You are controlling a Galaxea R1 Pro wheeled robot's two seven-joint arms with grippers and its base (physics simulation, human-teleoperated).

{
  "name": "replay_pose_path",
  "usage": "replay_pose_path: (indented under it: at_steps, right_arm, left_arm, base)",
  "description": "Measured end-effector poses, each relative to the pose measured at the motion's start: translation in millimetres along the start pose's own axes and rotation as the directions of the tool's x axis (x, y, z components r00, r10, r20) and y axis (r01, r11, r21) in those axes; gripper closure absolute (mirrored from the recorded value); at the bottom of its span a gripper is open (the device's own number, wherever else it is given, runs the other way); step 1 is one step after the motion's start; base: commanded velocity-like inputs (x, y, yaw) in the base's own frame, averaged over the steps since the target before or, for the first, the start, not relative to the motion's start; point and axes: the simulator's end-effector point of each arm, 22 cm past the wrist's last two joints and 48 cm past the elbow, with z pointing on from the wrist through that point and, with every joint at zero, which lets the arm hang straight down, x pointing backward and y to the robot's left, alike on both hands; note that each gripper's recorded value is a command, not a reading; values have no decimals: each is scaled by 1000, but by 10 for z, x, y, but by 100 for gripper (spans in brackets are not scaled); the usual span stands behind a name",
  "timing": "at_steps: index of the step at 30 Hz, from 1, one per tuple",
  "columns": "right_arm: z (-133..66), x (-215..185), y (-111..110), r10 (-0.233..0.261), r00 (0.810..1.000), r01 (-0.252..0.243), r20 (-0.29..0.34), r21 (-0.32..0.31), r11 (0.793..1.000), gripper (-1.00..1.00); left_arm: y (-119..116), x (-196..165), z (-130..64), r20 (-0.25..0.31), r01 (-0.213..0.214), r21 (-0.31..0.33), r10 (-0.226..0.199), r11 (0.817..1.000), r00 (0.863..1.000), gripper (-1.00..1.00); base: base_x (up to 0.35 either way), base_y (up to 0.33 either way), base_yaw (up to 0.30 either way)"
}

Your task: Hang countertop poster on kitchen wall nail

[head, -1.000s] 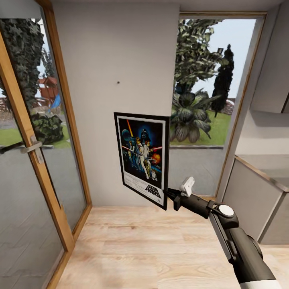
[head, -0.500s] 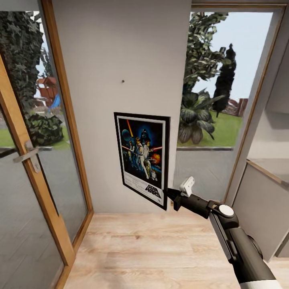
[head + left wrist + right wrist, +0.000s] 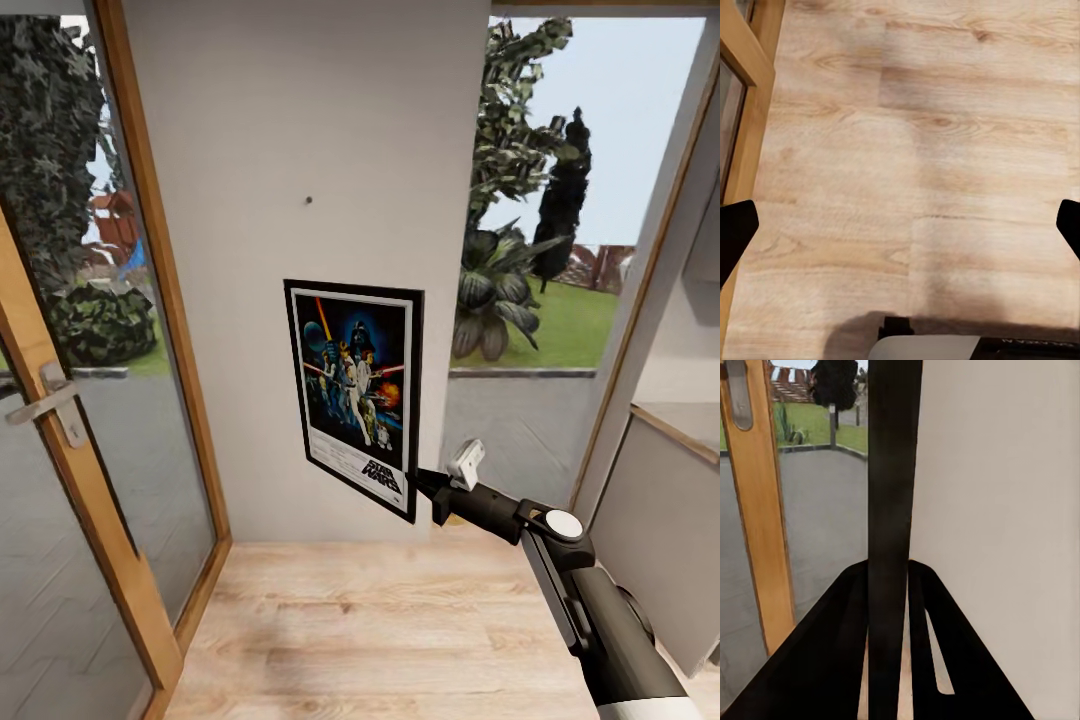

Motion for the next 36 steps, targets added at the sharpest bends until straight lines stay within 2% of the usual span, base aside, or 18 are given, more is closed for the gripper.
replay_pose_path:
  at_steps: [8,10,11,13,16,22,23,26,27,29,32,33,36]
  right_arm:
    - [0,5,-1,2,1000,-2,-2,-2,1000,100]
    - [1,44,-1,28,999,-28,-24,-3,1000,100]
    - [36,-3,-28,80,994,-81,-68,-14,997,100]
    - [84,-195,-94,72,996,-74,-59,-22,997,100]
    - [151,-525,-106,104,992,-109,-68,-74,991,100]
    - [216,-1138,-162,86,996,-90,-39,-128,988,100]
    - [211,-1506,-96,121,992,-124,-29,-197,972,100]
    - [195,-1862,-91,110,994,-107,0,-226,968,100]
    - [131,-2147,-246,122,992,-120,-1,-211,970,100]
    - [9,-2480,-349,156,987,-145,32,-228,963,100]
    - [-50,-2637,-363,174,984,-156,43,-268,951,100]
    - [-105,-2730,-359,187,981,-164,45,-307,937,100]
    - [-182,-2778,-419,192,981,-168,42,-325,931,100]
  left_arm:
    - [2,0,3,0,3,0,-3,1000,1000,-100]
    - [0,50,3,-10,4,1,-4,1000,1000,-100]
    - [-1,287,-11,-8,3,0,-3,1000,1000,-100]
    - [-4,340,-17,-5,4,0,-4,1000,1000,-100]
    - [-3,379,-22,-4,3,0,-3,1000,1000,-100]
    - [-9,697,-60,-66,14,-1,-14,1000,998,-100]
    - [-9,745,-64,-76,16,-1,-16,1000,997,-100]
    - [-9,754,-69,-77,17,-1,-17,1000,997,-100]
    - [-9,761,-67,-79,17,-1,-17,1000,997,-100]
    - [-8,759,-69,-79,17,-1,-17,1000,997,-100]
    - [-5,758,-69,-78,17,-1,-17,1000,997,-100]
    - [7,756,-70,-78,19,-4,-20,1000,997,-100]
    - [37,753,-72,-76,27,-12,-28,1000,997,-100]
  base:
    - [78,0,0]
    - [1,0,0]
    - [0,0,0]
    - [0,0,0]
    - [0,0,0]
    - [0,0,0]
    - [0,0,0]
    - [0,0,0]
    - [0,0,0]
    - [0,0,0]
    - [0,0,0]
    - [0,0,0]
    - [0,0,0]
